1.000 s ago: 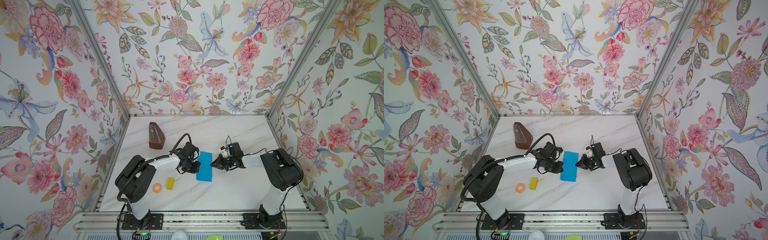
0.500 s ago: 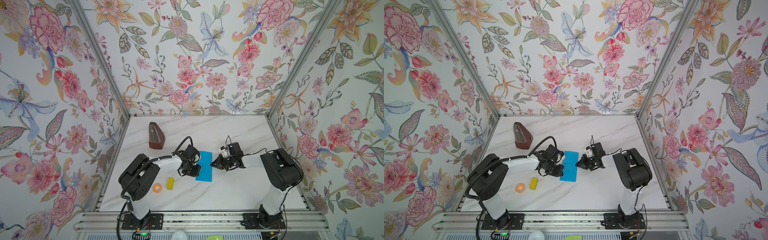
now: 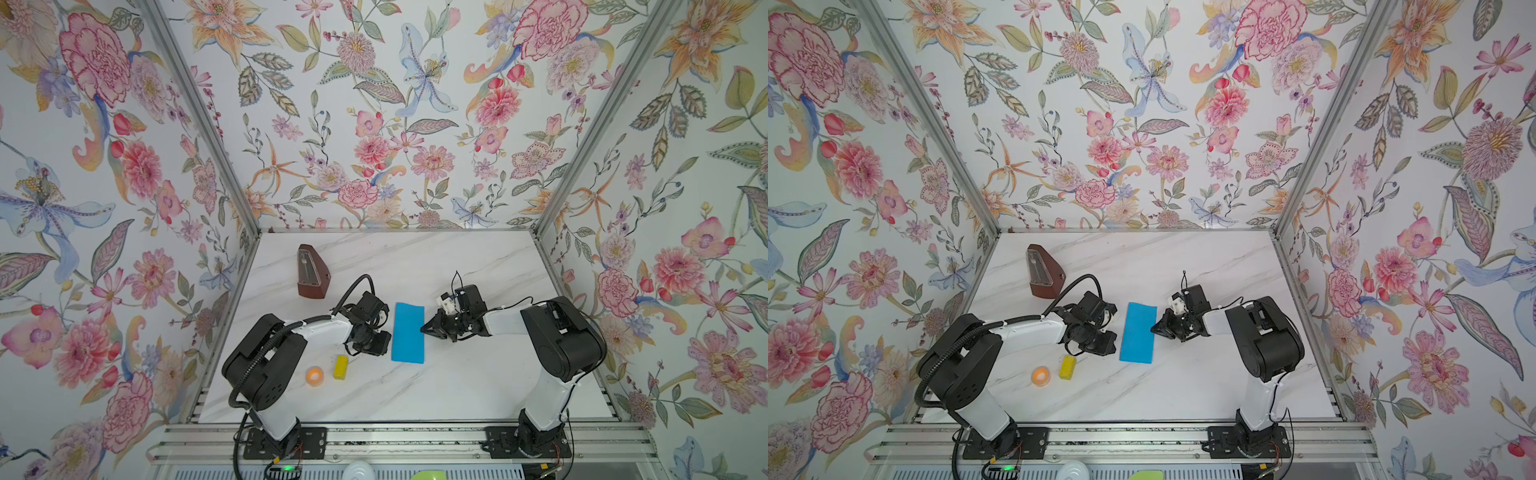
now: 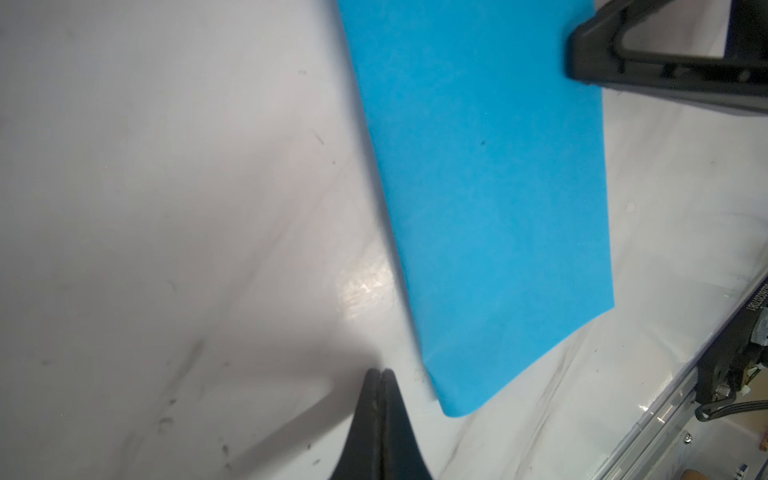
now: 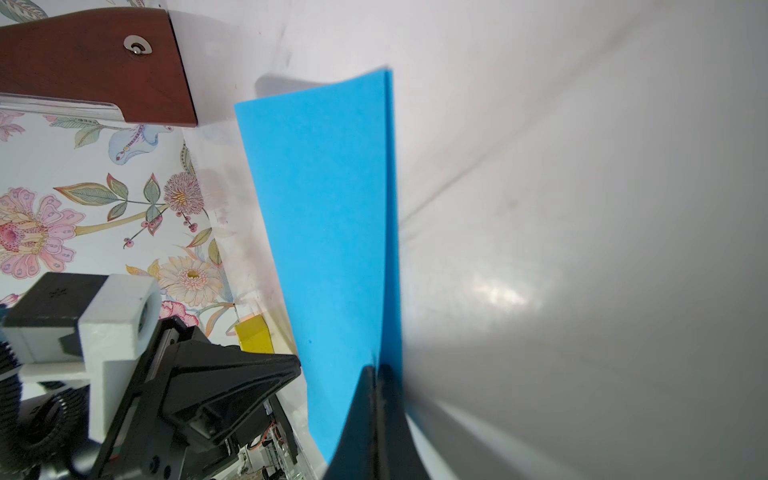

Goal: Fold a paper plane with a square sheet of paper (fold left side to right side)

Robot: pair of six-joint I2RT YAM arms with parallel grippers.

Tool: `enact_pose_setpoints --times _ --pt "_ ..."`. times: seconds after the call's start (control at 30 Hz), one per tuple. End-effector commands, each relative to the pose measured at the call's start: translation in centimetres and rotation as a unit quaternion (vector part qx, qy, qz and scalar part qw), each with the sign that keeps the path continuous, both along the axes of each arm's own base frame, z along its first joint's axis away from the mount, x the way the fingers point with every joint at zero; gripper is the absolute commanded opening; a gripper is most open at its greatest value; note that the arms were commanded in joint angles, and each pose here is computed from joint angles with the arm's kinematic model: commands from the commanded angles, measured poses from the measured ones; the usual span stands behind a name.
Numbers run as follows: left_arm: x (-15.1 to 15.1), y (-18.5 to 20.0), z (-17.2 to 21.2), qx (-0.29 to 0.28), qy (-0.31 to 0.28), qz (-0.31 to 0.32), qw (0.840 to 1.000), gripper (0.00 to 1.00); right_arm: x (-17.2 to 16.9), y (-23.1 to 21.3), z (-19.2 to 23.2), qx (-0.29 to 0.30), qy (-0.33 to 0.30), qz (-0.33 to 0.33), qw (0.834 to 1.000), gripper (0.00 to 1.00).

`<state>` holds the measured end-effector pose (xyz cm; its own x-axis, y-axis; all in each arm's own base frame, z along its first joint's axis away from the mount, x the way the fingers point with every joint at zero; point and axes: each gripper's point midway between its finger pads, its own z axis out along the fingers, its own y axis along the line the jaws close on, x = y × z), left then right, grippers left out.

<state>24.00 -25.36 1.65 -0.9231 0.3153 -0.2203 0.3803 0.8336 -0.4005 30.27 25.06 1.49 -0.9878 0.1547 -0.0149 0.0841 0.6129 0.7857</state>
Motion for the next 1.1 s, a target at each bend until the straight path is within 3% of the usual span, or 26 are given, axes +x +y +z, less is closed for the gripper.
enact_pose_setpoints --times 0.0,0.2,0.43,0.63,0.83,1.07 --pt "-0.6 1.1 0.2 0.025 0.011 0.008 1.000 0.00 -2.5 -2.5 -4.2 -0.074 0.070 -0.018 0.995 0.00" --pt "-0.1 -3.0 2.5 -0.024 -0.003 -0.011 1.000 0.00 -2.5 -2.5 -4.2 -0.074 0.070 -0.019 0.995 0.00" --pt "-1.0 -5.0 1.9 -0.035 0.015 -0.033 0.999 0.00 -2.6 -2.6 -4.2 -0.075 0.071 -0.019 0.994 0.00" --pt "-2.2 -3.4 0.0 0.001 0.035 -0.045 0.998 0.00 -2.6 -2.6 -4.2 -0.076 0.071 -0.019 0.994 0.00" --pt "-2.6 -0.2 -1.8 0.075 0.038 -0.037 0.996 0.00 -2.7 -2.7 -4.4 -0.077 0.073 -0.019 0.994 0.00" --pt "-3.6 2.4 -2.8 0.097 0.053 -0.023 0.994 0.00 -2.7 -2.8 -4.5 -0.078 0.073 -0.019 0.994 0.00"
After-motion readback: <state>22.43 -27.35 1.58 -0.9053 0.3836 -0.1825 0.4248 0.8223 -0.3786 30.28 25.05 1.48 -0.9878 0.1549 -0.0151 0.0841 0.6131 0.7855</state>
